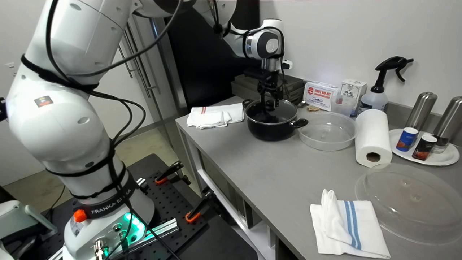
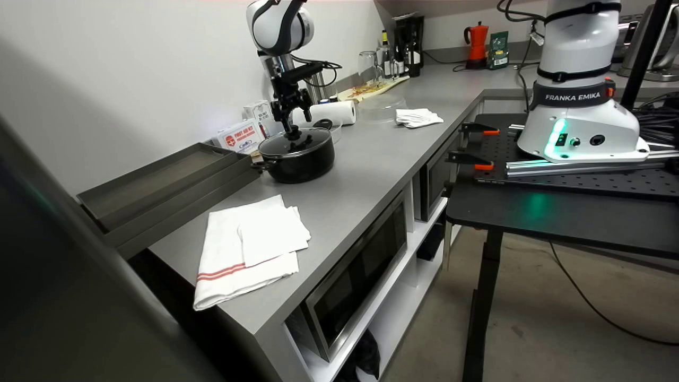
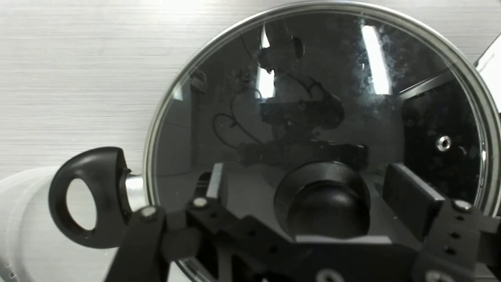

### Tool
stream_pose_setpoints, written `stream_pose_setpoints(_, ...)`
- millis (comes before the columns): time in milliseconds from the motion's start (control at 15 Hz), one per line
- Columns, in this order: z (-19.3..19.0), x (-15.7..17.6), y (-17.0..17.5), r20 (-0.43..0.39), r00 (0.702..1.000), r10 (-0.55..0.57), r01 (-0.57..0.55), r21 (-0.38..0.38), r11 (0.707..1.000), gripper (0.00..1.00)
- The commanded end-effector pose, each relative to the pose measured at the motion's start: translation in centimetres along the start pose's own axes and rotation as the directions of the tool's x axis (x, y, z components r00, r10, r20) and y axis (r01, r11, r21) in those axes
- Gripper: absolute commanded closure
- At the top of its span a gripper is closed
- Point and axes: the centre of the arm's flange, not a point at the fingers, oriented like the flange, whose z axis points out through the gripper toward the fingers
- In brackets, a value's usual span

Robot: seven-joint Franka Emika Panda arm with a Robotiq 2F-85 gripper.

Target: Pick up the lid from the pot and put it on the counter

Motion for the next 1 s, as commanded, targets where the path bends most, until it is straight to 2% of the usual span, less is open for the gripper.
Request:
stream_pose_setpoints(0,-0.3,0.1,-0.1,0.001,1.000,-0.011,0.011,0.008,1.000,0.00)
stream_pose_setpoints(933,0.0,1.6,-0.6,-0.004,1.000,-0.002,0.002,0.010,1.000,0.00)
